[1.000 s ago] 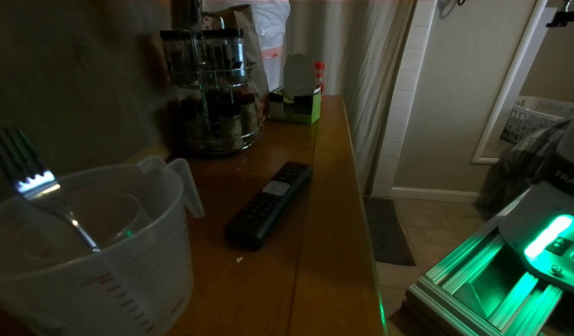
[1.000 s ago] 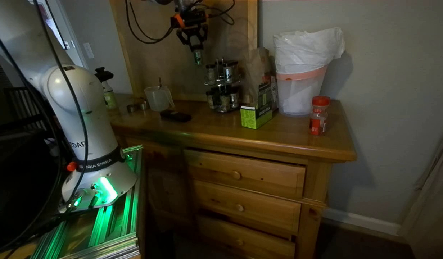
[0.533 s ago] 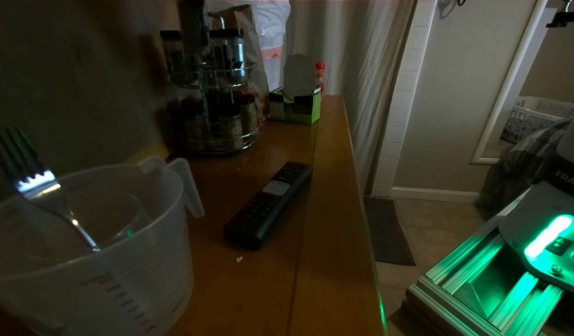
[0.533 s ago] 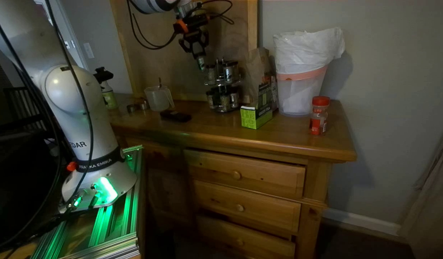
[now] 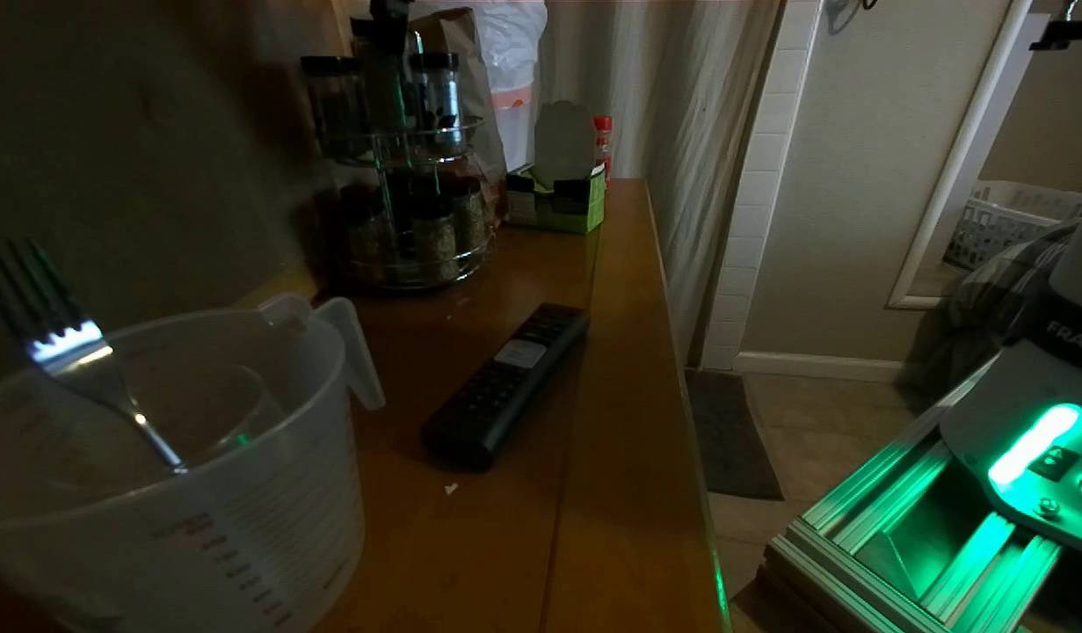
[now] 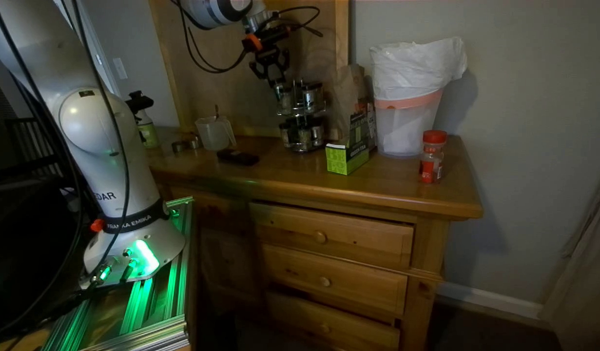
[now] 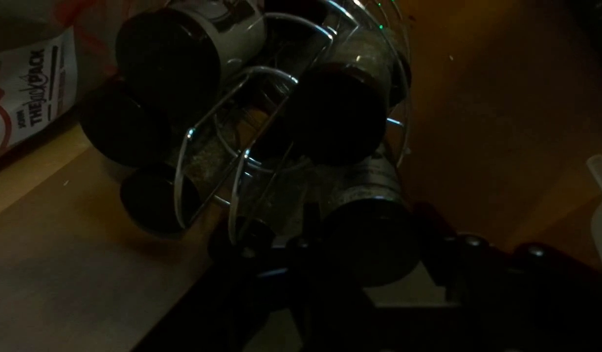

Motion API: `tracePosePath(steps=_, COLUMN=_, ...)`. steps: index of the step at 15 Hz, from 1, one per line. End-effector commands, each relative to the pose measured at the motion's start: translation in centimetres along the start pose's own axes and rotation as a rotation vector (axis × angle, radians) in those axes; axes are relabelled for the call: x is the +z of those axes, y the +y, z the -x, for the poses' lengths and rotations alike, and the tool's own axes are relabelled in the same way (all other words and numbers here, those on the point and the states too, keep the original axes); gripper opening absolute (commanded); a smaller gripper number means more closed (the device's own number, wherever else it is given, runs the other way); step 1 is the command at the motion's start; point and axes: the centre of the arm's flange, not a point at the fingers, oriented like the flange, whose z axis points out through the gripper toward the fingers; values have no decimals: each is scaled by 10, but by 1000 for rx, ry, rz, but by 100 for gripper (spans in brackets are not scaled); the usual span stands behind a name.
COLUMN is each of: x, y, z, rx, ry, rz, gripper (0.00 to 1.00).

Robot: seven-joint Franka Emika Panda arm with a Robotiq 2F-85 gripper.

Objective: Put the spice bottle on the rack

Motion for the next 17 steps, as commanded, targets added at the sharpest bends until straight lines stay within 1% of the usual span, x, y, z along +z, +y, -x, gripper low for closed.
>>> tracePosePath(steps=1, x=9, y=3, z=-3, rx=9, ry=-7, rz=12, gripper=75)
tracePosePath(steps=2, x=10, y=3, z=-3, rx=12, ry=-9, rz=11, gripper=77)
tracePosePath(steps=4, x=11, y=3, z=-2, rx=17, ry=-7, rz=13, gripper=88)
tracePosePath(steps=5, x=10, y=3, z=-2, rx=20, ry=-3, rz=18, gripper=96)
tracePosePath(steps=6, x=6, y=3, z=-2, rx=24, ry=0, rz=32, gripper=99)
tracePosePath(steps=8, x=-11, y=2, z=-1, rx=43, ry=31, rz=76, gripper=100)
tracePosePath(steps=10, x=-38, y=-1, z=2, rx=84, ry=95, rz=122, gripper=100)
tracePosePath(steps=12, x=-70, y=-5, z=11, rx=167, ry=142, rz=197, gripper=100)
tracePosePath(steps=14, x=-98, y=-12, z=25, rx=256, ry=138, rz=257, gripper=100)
tracePosePath(steps=16, x=-117, y=-18, z=38, rx=336, ry=160, rz=320, gripper=100)
tracePosePath(steps=17, x=-98, y=2, z=17, rx=274, ry=160, rz=244, gripper=100)
